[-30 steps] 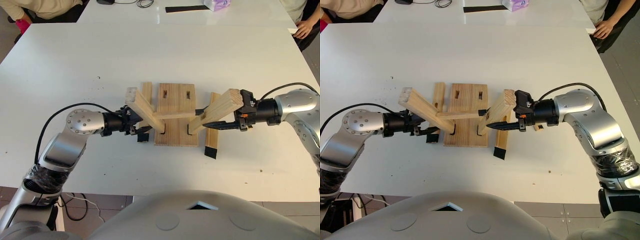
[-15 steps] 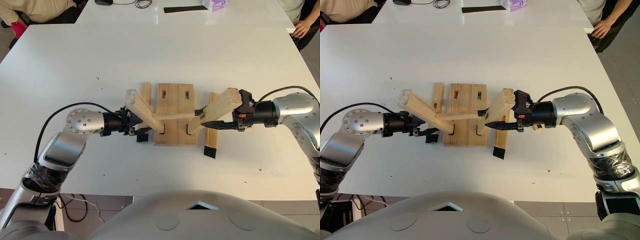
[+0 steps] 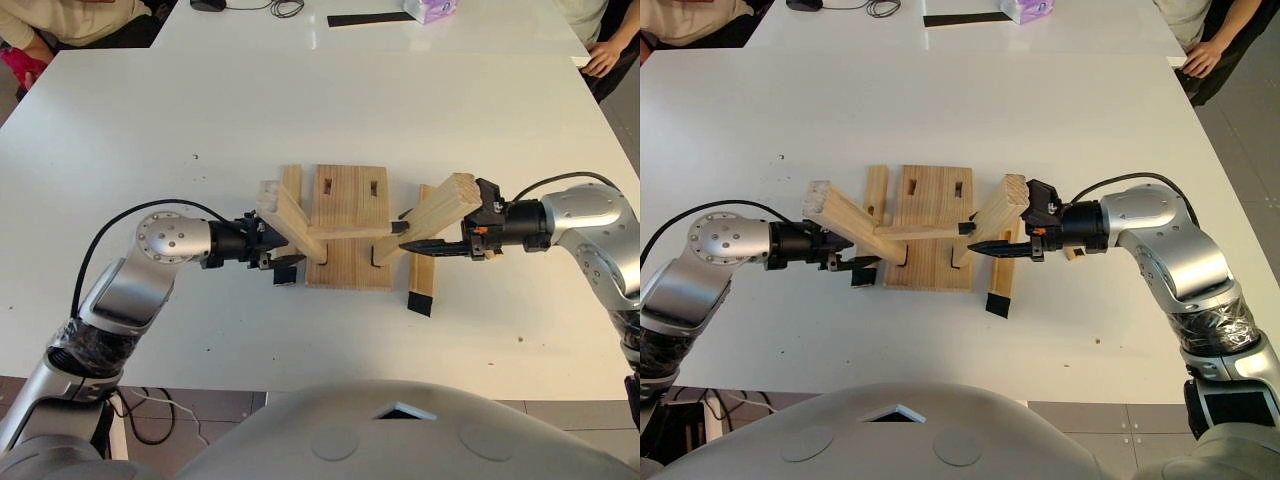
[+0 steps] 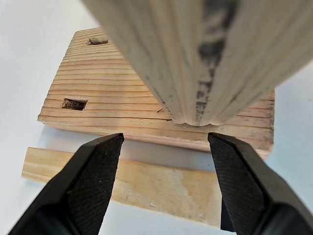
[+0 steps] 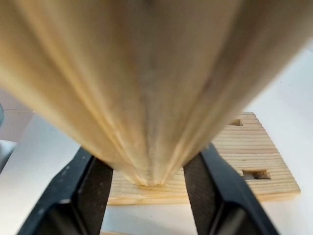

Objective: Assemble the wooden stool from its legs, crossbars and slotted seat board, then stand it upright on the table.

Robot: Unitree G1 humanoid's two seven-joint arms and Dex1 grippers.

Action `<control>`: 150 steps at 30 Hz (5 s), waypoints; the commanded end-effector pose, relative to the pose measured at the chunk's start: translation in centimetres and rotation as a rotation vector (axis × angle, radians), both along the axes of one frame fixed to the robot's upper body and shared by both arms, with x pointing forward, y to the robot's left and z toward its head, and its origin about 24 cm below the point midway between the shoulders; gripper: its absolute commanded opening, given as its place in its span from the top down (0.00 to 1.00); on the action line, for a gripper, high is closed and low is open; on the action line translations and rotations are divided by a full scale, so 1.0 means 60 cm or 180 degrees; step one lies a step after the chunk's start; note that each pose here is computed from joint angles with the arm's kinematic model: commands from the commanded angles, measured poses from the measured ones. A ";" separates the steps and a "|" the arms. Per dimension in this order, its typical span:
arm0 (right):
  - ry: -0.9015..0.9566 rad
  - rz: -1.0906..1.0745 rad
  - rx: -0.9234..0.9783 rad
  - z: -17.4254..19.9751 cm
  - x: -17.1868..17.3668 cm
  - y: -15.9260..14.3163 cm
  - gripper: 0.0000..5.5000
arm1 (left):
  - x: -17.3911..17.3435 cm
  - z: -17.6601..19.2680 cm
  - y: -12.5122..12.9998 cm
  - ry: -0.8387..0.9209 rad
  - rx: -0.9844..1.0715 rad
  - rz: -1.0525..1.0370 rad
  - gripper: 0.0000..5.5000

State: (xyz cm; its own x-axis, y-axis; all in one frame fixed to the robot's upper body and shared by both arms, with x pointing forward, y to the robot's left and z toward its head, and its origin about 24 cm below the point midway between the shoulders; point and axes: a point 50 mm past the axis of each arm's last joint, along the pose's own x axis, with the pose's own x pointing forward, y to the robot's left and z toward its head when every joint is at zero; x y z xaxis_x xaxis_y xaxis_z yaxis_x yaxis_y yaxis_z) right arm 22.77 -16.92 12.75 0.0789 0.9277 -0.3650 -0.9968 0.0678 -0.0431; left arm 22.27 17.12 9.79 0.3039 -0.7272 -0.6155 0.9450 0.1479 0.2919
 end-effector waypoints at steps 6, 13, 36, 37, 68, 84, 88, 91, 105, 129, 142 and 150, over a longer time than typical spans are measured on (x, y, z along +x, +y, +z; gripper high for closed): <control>0.0268 0.0101 -0.0468 -0.064 -0.024 0.015 0.63 | 0.002 0.015 -0.037 -0.0153 -0.0267 -0.0252 0.42; 0.0310 0.0127 -0.0430 -0.064 -0.026 0.012 0.63 | 0.044 0.039 0.007 -0.0072 -0.0445 0.0140 0.42; 0.0374 0.0225 -0.0387 -0.061 -0.023 0.016 0.63 | 0.117 0.191 -0.062 0.1067 -0.1658 -0.0875 0.67; 0.0370 0.0237 -0.0392 -0.061 -0.022 0.016 0.63 | 0.108 0.188 -0.066 0.1166 -0.1589 -0.1000 0.67; 0.0361 0.0390 -0.0380 -0.062 -0.022 0.030 0.63 | 0.049 0.110 -0.105 0.1816 -0.1353 -0.1375 0.83; 0.0327 0.0448 -0.0454 -0.065 -0.018 0.032 0.63 | 0.061 0.007 -0.096 0.2190 -0.1196 -0.0789 0.83; 0.0321 0.0443 -0.0439 -0.064 -0.018 0.033 0.63 | 0.085 0.096 -0.108 0.1971 -0.1977 -0.0798 0.83; 0.0320 0.0417 -0.0419 -0.063 -0.018 0.033 0.63 | 0.098 0.171 -0.105 0.1737 -0.2546 -0.0849 0.83; 0.0181 0.0075 -0.0139 -0.024 -0.012 0.023 0.63 | 0.134 0.164 0.057 -0.0258 -0.1823 0.1188 0.83; -0.0148 -0.2029 0.0126 -0.001 -0.126 -0.037 0.35 | -0.060 0.001 0.087 -0.1138 -0.1666 0.3639 0.57; -0.1098 -0.4031 0.0579 0.017 -0.064 -0.016 0.25 | -0.079 0.029 0.031 -0.1778 -0.1682 0.3654 0.45; -0.1587 -0.4290 0.0671 0.066 -0.057 -0.004 0.25 | -0.064 0.088 0.018 -0.2014 -0.1764 0.3555 0.45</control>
